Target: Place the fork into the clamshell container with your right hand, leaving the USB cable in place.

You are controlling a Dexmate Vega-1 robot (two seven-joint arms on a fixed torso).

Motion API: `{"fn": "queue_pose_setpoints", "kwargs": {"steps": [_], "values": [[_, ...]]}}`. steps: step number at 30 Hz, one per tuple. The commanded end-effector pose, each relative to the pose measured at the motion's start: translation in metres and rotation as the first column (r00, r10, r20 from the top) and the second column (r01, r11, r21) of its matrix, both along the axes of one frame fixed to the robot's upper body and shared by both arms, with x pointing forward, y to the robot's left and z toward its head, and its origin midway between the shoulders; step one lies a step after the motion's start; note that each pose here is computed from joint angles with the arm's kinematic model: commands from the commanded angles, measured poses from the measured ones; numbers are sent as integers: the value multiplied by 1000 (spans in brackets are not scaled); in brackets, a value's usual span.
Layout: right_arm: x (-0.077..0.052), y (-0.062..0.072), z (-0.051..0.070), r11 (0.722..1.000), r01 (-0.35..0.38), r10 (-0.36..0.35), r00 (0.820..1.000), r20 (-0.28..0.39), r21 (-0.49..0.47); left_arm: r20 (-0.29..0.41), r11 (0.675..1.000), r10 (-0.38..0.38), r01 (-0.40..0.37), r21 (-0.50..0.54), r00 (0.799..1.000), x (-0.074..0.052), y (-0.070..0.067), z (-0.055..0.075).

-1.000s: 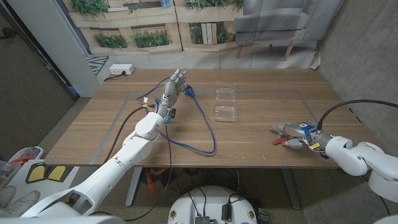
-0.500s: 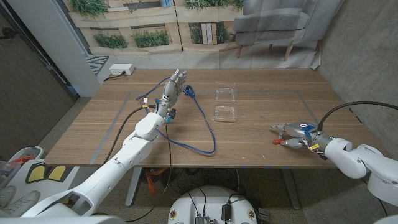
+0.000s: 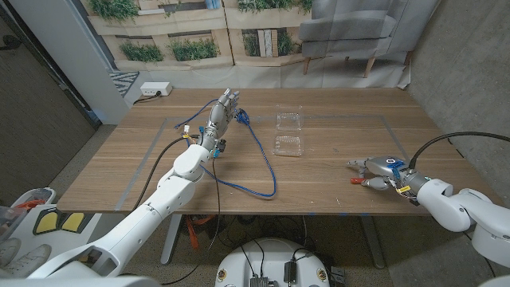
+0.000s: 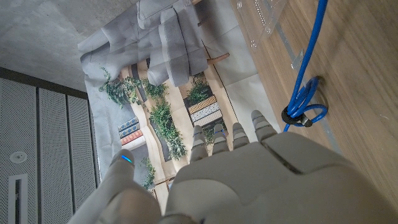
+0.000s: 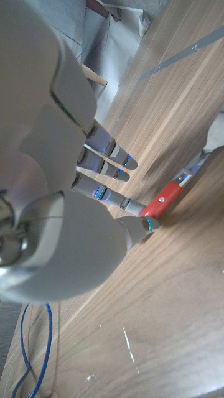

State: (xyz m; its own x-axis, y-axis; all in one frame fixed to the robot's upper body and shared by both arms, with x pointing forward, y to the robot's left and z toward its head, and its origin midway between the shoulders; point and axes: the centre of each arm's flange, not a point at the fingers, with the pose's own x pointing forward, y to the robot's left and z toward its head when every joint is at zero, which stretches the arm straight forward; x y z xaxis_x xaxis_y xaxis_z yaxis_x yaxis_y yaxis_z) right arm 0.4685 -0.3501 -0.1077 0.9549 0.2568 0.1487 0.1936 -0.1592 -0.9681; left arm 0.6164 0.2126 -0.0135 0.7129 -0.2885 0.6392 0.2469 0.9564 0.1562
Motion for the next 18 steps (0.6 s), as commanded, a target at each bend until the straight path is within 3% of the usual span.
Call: {"fn": "queue_pose_setpoints", "kwargs": {"steps": [1, 18], "values": [[-4, -3, 7, 1000, 17, -18, 998, 55, 21, -9, 1000, -1, 1, -3, 1000, -1, 2, -2], [-6, 3, 42, 1000, 30, -28, 984, 178, -8, -6, 1000, 2, -2, -19, 1000, -4, 7, -3]]}}
